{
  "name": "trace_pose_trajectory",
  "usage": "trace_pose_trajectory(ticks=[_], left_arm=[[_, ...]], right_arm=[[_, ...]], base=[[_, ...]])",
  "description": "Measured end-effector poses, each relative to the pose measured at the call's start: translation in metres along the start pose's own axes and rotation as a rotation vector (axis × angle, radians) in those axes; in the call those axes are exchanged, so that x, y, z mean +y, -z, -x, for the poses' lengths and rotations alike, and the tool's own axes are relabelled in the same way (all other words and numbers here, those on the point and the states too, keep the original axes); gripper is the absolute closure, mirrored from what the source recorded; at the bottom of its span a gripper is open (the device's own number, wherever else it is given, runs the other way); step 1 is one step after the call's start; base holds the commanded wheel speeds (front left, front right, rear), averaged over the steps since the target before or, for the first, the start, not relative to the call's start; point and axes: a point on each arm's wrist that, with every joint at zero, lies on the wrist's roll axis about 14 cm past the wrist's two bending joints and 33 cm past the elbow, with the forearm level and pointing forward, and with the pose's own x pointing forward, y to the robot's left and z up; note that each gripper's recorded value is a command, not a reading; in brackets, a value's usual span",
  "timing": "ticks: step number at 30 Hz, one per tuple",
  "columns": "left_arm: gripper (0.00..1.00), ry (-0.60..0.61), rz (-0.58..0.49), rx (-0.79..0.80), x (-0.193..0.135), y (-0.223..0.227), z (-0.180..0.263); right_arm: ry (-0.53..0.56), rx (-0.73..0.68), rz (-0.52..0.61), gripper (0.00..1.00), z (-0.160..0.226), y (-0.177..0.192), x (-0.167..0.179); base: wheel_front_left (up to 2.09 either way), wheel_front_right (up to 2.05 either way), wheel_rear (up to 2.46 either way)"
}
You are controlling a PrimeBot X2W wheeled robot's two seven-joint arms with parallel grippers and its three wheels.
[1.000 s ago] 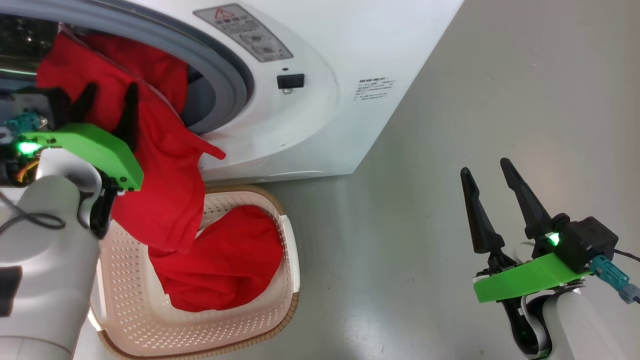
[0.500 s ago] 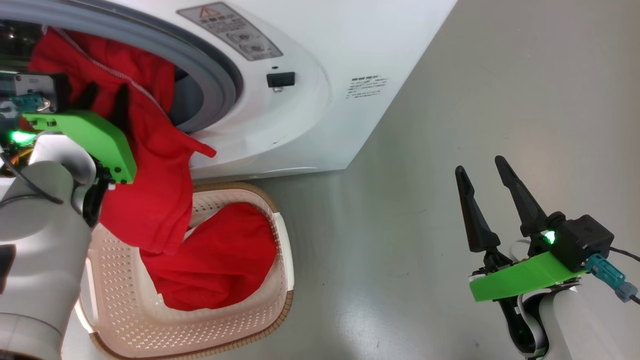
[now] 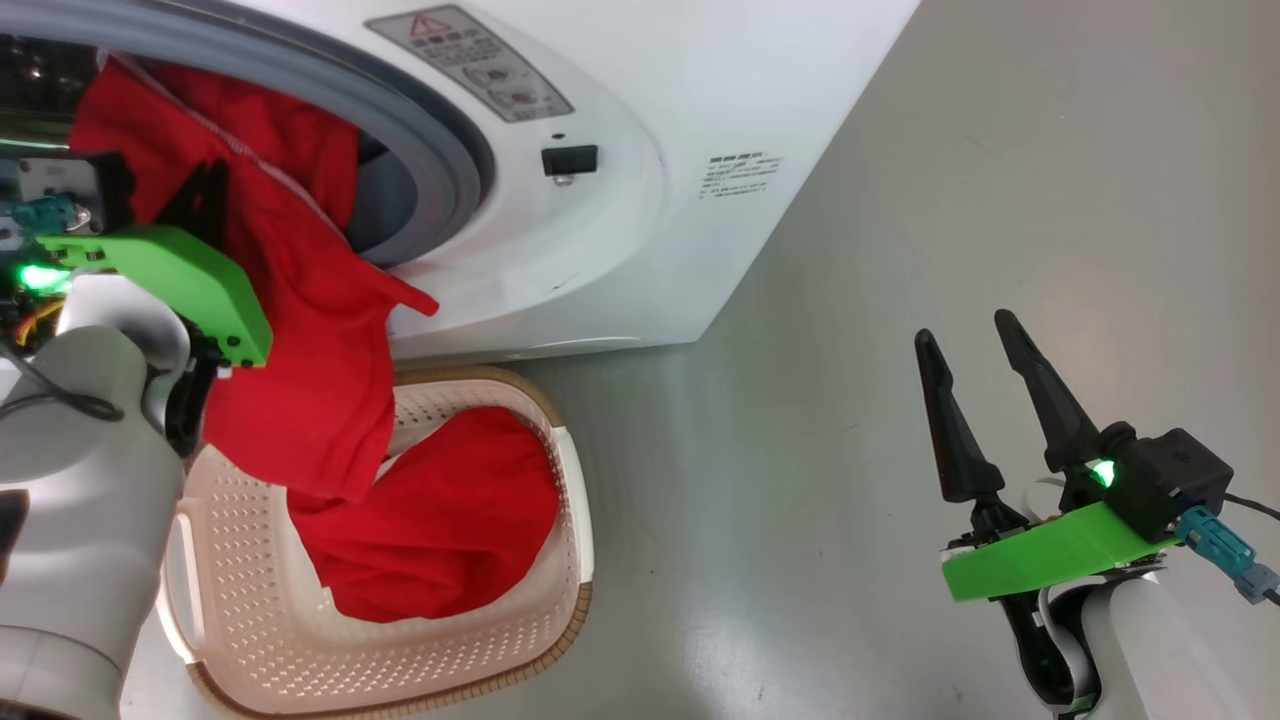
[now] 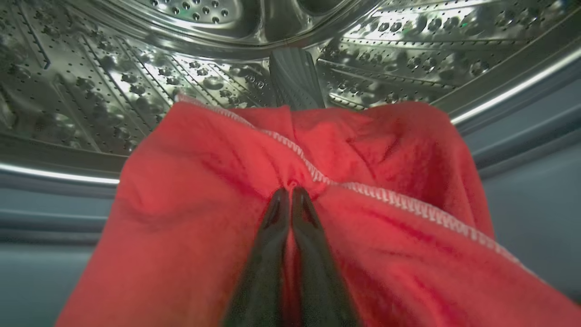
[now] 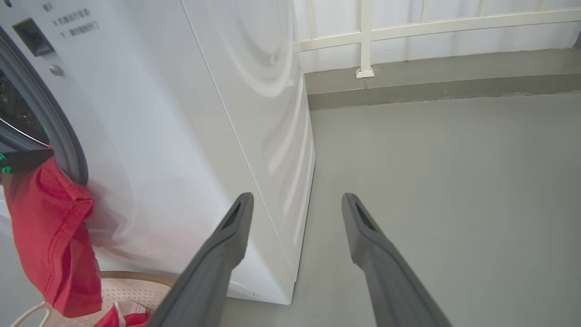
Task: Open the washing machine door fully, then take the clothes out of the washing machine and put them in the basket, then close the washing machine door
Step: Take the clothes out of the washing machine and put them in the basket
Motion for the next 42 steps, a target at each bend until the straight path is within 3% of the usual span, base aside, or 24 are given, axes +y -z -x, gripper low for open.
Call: trace_pose_trajectory(ticks=[12, 25, 42], left_arm=[[1.00, -0.007, 0.133, -0.217, 0.010, -0.040, 0.025], [1.00, -0.049, 0.173, -0.286, 0.015, -0.012, 0.081], [1.00, -0.004, 0.198, -0.071, -0.020, 0.087, 0.124]], right_arm=[[-0.012, -0.027, -0.003, 0.00, -0.003, -0.009, 0.005], [-0.036, -0.041, -0.007, 0.00, 0.000, -0.016, 0.015], [-0.037, -0.031, -0.008, 0.00, 0.003, -0.013, 0.016]], base=[[0.00, 0.00, 0.00], [0.00, 0.00, 0.00], [0.00, 0.00, 0.00]])
